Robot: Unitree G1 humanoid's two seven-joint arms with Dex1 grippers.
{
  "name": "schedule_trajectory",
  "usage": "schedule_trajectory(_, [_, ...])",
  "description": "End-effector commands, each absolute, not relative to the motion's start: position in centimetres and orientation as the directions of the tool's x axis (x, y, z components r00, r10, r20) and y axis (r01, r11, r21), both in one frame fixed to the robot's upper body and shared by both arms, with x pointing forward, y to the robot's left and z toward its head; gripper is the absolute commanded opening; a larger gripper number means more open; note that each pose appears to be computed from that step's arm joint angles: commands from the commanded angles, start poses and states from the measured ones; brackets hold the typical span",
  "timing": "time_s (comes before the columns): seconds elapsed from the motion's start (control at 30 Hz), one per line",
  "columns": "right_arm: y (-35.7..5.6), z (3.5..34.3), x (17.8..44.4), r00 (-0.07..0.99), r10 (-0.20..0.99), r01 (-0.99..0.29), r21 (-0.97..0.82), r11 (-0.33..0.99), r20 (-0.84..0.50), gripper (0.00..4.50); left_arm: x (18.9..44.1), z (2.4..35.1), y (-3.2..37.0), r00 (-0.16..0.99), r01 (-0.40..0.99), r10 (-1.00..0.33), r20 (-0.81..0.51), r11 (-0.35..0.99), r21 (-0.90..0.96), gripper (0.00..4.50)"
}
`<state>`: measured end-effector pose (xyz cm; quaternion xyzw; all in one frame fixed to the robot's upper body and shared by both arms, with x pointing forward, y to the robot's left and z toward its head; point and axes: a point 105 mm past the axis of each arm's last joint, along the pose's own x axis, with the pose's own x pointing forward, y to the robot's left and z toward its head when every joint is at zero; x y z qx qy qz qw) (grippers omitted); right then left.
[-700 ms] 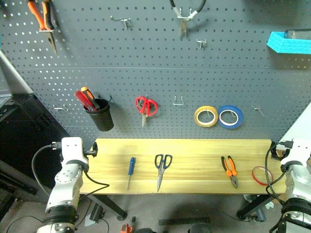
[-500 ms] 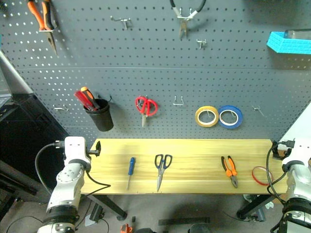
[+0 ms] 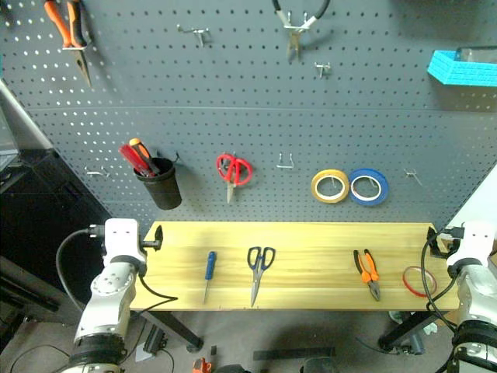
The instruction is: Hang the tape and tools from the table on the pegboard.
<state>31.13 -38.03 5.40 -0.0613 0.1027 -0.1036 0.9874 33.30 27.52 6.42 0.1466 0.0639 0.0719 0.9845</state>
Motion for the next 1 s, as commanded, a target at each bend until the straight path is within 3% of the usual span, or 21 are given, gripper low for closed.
schedule_trajectory(0.03, [-36.3, 6.4, 31.6, 0.969, -0.148, 0.128, -0.111, 0.986, -0.196, 4.5, 33.8, 9.1, 21.9, 0.996, 0.091, -0.08, -0.05, 0.959, 0.269, 4.47])
schedule_trajectory(0.17, [-33.7, 6.0, 30.5, 0.955, -0.073, 0.048, -0.092, 0.995, -0.288, 4.5, 32.3, 9.4, 15.2, 0.921, 0.39, -0.366, -0.133, 0.871, 0.298, 4.47])
schedule_trajectory(0.27, [-33.1, 5.8, 29.7, 0.933, -0.075, 0.041, -0.101, 0.994, -0.352, 4.5, 31.5, 9.2, 12.1, 0.847, 0.531, -0.482, -0.226, 0.795, 0.294, 4.47])
schedule_trajectory(0.43, [-33.8, 4.7, 28.8, 0.877, -0.08, 0.045, -0.084, 0.995, -0.474, 4.5, 31.6, 10.5, 8.9, 0.744, 0.667, -0.631, -0.22, 0.718, 0.198, 4.47])
schedule_trajectory(0.53, [-33.8, 4.5, 29.0, 0.86, -0.078, 0.03, -0.102, 0.994, -0.504, 4.5, 31.6, 10.8, 8.0, 0.708, 0.706, -0.667, -0.232, 0.658, 0.261, 4.47])
schedule_trajectory(0.7, [-34.3, 3.6, 30.2, 0.828, -0.067, 0.005, -0.111, 0.994, -0.557, 4.5, 30.3, 11.7, 4.5, 0.489, 0.866, -0.834, -0.256, 0.428, 0.261, 4.47])
schedule_trajectory(0.9, [-35.3, 2.0, 31.4, 0.777, -0.046, -0.018, -0.096, 0.995, -0.628, 4.5, 27.7, 13.0, 1.5, 0.223, 0.951, -0.94, -0.259, 0.151, 0.271, 4.47])
schedule_trajectory(1.0, [-35.5, 1.2, 31.6, 0.744, -0.028, -0.047, -0.094, 0.994, -0.667, 4.31, 27.4, 13.4, 0.7, 0.168, 0.956, -0.949, -0.266, 0.091, 0.279, 4.5])
